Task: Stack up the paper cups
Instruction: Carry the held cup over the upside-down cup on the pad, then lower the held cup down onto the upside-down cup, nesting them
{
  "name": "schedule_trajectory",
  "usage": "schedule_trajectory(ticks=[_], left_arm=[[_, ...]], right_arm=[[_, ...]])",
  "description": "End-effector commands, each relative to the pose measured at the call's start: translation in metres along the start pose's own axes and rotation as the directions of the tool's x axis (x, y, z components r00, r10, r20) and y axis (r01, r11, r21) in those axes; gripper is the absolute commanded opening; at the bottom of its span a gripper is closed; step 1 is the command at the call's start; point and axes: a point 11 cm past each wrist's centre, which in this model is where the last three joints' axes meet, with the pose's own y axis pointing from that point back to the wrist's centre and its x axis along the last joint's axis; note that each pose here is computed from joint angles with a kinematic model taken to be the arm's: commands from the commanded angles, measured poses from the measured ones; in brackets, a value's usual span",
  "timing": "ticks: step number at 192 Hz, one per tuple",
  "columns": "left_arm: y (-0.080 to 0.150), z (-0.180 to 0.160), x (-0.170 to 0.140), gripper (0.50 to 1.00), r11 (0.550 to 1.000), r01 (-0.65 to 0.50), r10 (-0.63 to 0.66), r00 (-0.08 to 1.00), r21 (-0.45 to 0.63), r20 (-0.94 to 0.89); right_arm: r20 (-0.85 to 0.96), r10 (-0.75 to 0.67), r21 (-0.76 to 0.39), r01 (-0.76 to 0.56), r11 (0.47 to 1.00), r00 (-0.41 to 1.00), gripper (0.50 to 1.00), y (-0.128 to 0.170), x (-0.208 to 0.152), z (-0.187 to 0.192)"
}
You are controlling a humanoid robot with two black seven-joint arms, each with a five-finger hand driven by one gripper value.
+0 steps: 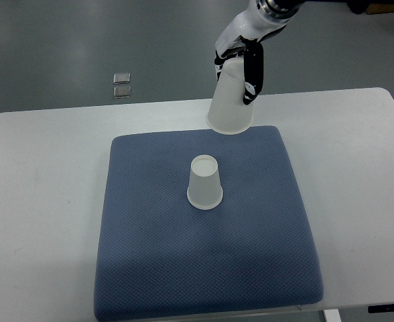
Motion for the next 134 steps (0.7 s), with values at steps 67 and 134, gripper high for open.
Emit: schedule_trajectory(ticks=[67, 134], left_arm=[[0.000, -0.001, 0.000, 1.000, 1.000, 0.000, 0.000, 1.000, 0.002, 0.000], [0.000, 0.000, 0.000, 1.000, 1.000, 0.000, 0.000, 1.000, -0.001, 0.000]], right_arm=[[0.029, -0.002, 0.052, 0.001, 0.999, 1.000, 0.682, -0.029, -0.012, -0.029], [0.071, -0.012, 0.065, 0.007, 0.998, 0.997, 0.684, -0.046, -0.023, -0.024]])
